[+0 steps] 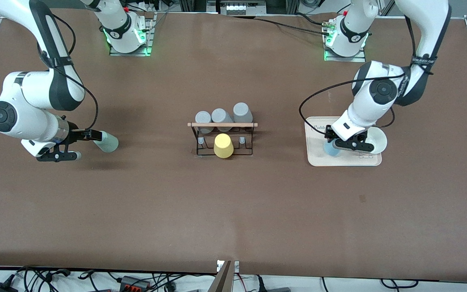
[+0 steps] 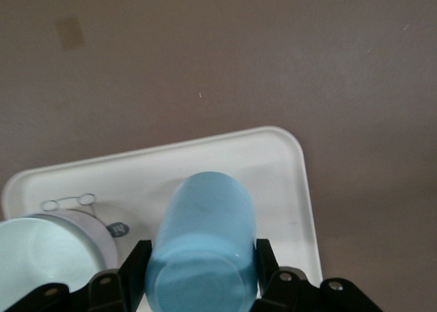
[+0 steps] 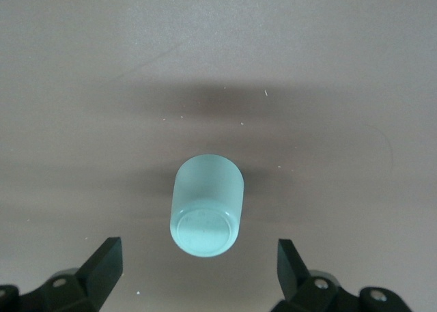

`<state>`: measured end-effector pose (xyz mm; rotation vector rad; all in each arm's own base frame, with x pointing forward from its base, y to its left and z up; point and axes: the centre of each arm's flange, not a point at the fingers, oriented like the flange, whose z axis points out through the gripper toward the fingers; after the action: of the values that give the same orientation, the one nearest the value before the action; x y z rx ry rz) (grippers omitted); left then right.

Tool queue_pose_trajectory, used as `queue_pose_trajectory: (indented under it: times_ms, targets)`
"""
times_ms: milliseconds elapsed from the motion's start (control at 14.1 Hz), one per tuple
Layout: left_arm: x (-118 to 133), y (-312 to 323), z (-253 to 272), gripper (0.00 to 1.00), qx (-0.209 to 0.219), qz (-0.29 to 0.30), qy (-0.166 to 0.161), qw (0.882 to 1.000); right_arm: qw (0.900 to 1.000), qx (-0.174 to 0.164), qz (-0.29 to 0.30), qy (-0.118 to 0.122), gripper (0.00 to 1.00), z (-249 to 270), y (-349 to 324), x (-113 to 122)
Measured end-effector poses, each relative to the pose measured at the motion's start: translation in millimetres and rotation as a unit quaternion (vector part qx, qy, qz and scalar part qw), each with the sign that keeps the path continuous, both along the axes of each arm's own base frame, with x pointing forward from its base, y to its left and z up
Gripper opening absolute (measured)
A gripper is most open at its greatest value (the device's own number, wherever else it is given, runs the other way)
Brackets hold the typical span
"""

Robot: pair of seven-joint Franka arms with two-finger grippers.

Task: Hang scattered cups on rack with three cups
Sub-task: 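Grasp the light-blue cup with the left gripper and lift it, then carry the blue cup with the left gripper over to the rack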

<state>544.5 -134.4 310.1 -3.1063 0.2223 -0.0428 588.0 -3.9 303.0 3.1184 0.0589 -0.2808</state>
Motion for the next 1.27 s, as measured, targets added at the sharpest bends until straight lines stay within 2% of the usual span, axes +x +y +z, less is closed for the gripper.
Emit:
queue_pose_trajectory:
  times_ms: [212, 425, 566, 920, 1133, 1274]
  targets:
    - [25.8, -47.5, 79.8, 0.66, 0.006, -0.002, 0.005, 1.000, 1.000, -0.001, -0.005, -0.002, 1.00, -18.1, -4.4, 0.2]
    - [36.5, -110.5, 131.6, 0.66, -0.014, 0.061, -0.026, 0.998, 1.000, -0.002, -0.021, 0.001, 1.00, -36.7, -7.8, -4.2]
    - [33.3, -152.6, 135.3, 0.66, -0.029, 0.125, -0.031, 0.991, 0.999, -0.005, -0.038, 0.006, 1.00, -45.6, -7.5, -6.2]
    - [16.3, -262.9, 111.6, 0.66, -0.057, 0.258, -0.016, 0.964, 0.999, -0.007, -0.050, 0.015, 1.00, -55.0, -5.2, -9.6]
    - [14.9, -290.6, 95.7, 0.66, -0.065, 0.295, -0.001, 0.953, 0.998, -0.009, -0.055, 0.017, 1.00, -57.9, -2.4, -11.9]
    - [14.3, -295.6, 92.7, 0.66, -0.070, 0.298, 0.008, 0.952, 0.998, -0.009, -0.057, 0.018, 1.00, -60.4, -1.3, -13.0]
